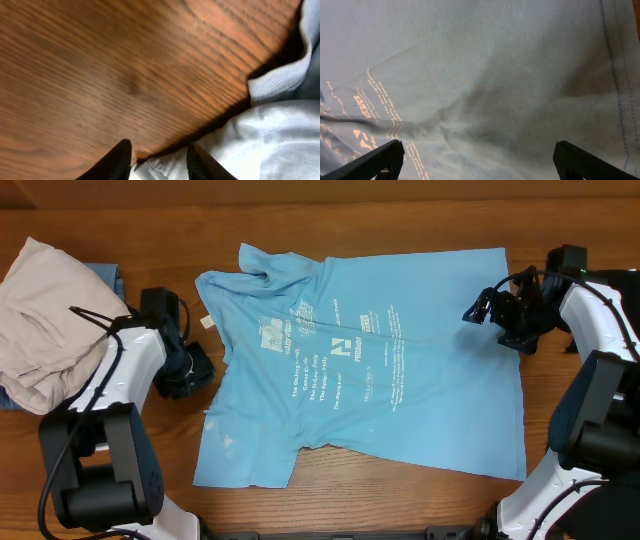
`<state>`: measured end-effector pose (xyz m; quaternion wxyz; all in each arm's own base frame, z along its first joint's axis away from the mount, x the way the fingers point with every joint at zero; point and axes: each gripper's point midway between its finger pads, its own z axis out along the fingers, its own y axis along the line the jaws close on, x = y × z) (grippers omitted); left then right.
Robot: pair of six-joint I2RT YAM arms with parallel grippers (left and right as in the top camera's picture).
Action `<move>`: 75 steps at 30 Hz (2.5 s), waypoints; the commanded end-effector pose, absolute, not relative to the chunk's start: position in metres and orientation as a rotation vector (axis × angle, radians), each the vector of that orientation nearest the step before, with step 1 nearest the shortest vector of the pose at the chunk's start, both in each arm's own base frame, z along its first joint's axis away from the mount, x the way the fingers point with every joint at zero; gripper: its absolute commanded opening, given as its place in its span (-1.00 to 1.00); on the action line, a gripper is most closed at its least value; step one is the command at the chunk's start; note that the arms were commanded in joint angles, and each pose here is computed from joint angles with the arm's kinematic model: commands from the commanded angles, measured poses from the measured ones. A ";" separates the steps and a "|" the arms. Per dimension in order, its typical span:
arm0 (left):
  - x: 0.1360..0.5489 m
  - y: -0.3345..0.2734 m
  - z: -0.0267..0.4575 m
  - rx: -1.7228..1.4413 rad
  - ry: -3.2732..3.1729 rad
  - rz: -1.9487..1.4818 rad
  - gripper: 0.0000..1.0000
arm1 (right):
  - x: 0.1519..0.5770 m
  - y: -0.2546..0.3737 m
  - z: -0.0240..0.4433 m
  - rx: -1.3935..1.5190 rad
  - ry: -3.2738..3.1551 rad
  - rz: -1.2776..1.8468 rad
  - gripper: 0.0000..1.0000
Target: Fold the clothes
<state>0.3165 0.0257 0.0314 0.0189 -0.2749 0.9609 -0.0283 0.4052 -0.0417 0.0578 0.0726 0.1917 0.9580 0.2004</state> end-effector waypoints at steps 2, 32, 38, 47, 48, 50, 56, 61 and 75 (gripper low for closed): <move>0.311 0.019 0.009 -0.770 3.072 -0.109 -0.19 | 0.412 -0.041 0.073 0.554 2.838 0.604 1.00; 0.342 -0.030 0.048 -0.520 3.000 -0.276 -0.80 | 0.412 -0.041 0.073 0.554 2.838 0.604 1.00; 0.367 0.009 0.069 -0.657 2.882 -0.122 -0.74 | 0.412 -0.041 0.073 0.555 2.838 0.604 1.00; 0.377 0.005 0.036 -0.660 2.909 -0.112 -0.49 | 0.412 -0.041 0.073 0.554 2.838 0.604 1.00; 0.377 0.002 0.032 -0.657 2.918 -0.113 -0.67 | 0.412 -0.041 0.073 0.554 2.838 0.604 1.00; 0.378 -0.004 0.028 -0.633 2.928 -0.112 -0.92 | 0.412 -0.041 0.073 0.555 2.838 0.604 1.00; 0.386 -0.017 0.026 -0.582 2.912 -0.124 -0.92 | 0.412 -0.041 0.073 0.554 2.838 0.604 1.00; 0.391 -0.016 0.026 -0.574 2.888 -0.115 -0.92 | 0.412 -0.041 0.073 0.554 2.838 0.604 1.00; 0.389 -0.033 -0.003 -0.517 2.950 -0.106 -0.92 | 0.412 -0.041 0.073 0.555 2.838 0.604 1.00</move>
